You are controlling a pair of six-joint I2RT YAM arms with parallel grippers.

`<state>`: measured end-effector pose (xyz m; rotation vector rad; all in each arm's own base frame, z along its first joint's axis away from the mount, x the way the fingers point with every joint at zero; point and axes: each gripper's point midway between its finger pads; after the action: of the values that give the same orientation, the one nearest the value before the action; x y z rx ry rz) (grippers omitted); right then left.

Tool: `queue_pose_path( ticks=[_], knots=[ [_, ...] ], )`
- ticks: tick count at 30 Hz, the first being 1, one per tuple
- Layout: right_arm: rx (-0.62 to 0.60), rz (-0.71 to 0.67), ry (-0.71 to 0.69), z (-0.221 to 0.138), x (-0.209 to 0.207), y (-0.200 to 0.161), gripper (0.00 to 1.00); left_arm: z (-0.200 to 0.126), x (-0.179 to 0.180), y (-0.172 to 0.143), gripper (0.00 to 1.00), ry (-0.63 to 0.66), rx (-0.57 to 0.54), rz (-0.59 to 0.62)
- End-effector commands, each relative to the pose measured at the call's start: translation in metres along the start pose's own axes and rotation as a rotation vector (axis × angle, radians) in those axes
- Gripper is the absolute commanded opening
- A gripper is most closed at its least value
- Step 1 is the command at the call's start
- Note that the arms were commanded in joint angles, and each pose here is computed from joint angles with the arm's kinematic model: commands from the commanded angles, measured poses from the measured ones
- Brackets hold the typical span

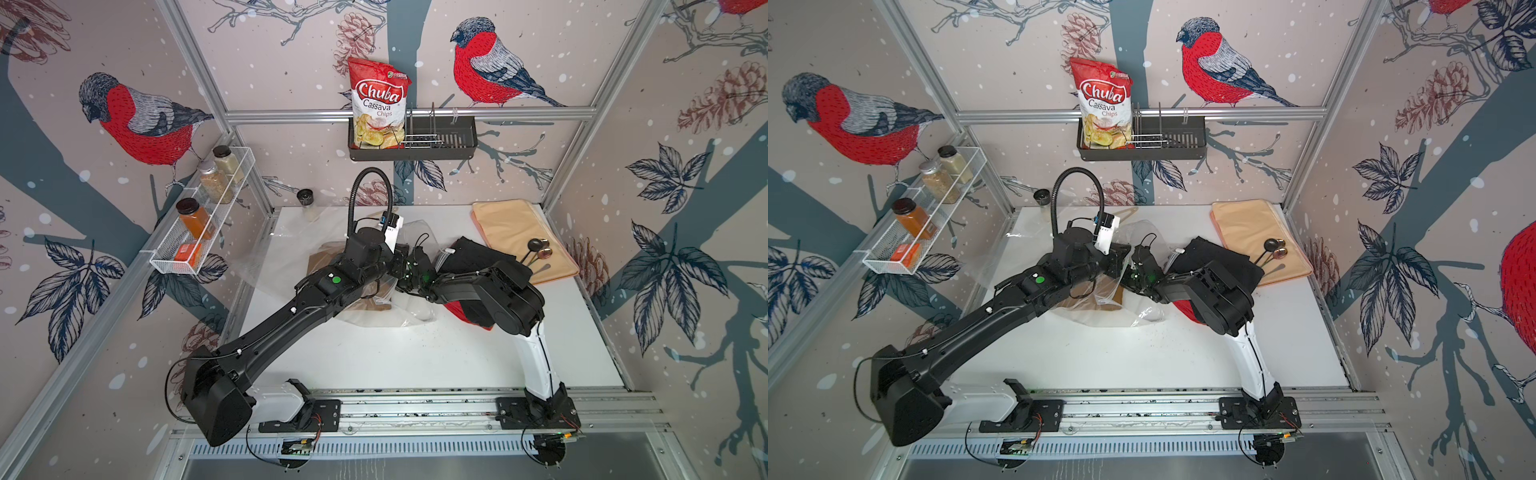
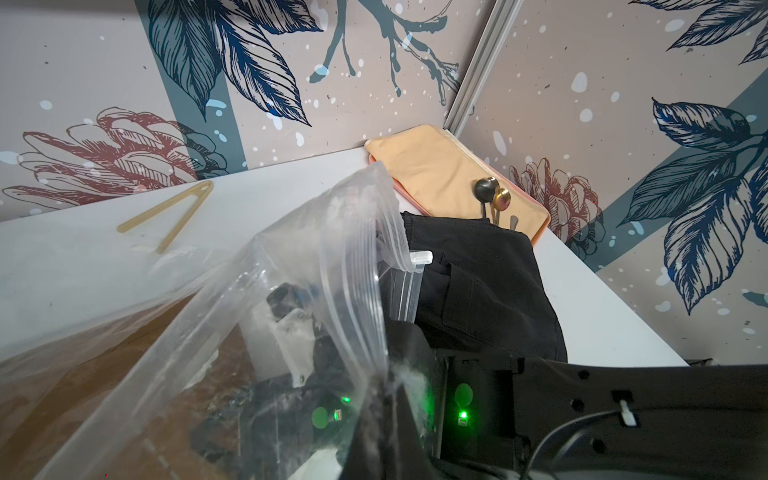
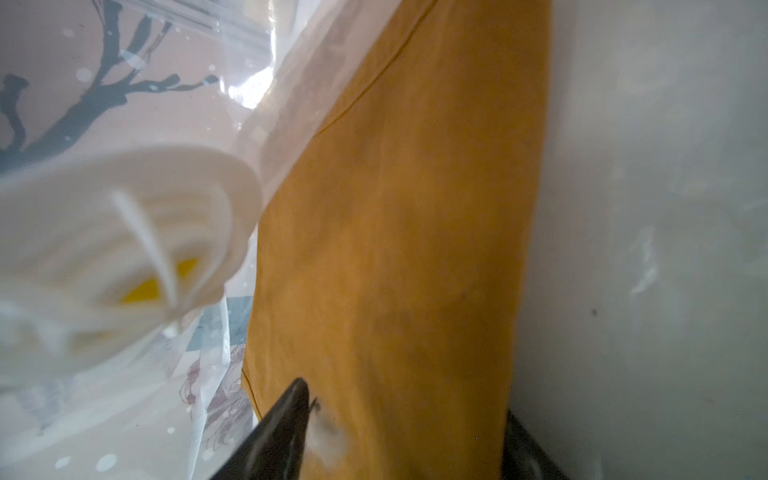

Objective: Take the trousers out of the vacuum bag
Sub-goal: Take out the trousers from the vacuum bag.

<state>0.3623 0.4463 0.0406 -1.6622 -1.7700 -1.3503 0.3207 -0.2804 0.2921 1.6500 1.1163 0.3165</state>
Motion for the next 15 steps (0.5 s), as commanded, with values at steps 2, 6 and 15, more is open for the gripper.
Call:
queue_pose_path(
  ticks=[2,6,15],
  knots=[
    [0.100,0.047,-0.022,0.011,-0.017,-0.025,0.45,-0.002,-0.005,0.010,0.00,-0.020,-0.043,0.005],
    [0.094,0.074,0.045,0.011,-0.010,-0.023,0.13,-0.008,-0.002,0.011,0.00,-0.007,-0.057,0.004],
    [0.001,-0.037,-0.020,-0.033,0.021,-0.007,0.00,0.001,0.022,-0.002,0.00,0.050,-0.048,-0.025]
  ],
)
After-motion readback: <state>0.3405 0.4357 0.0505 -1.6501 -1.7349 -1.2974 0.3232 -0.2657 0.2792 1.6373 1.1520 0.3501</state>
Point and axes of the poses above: each gripper's point midway between its finger pads, its own z axis out along the fingers, its own x axis along the line the jaws close on, y = z × x, and after that the axes turned 5 degrees about -z, right-handed
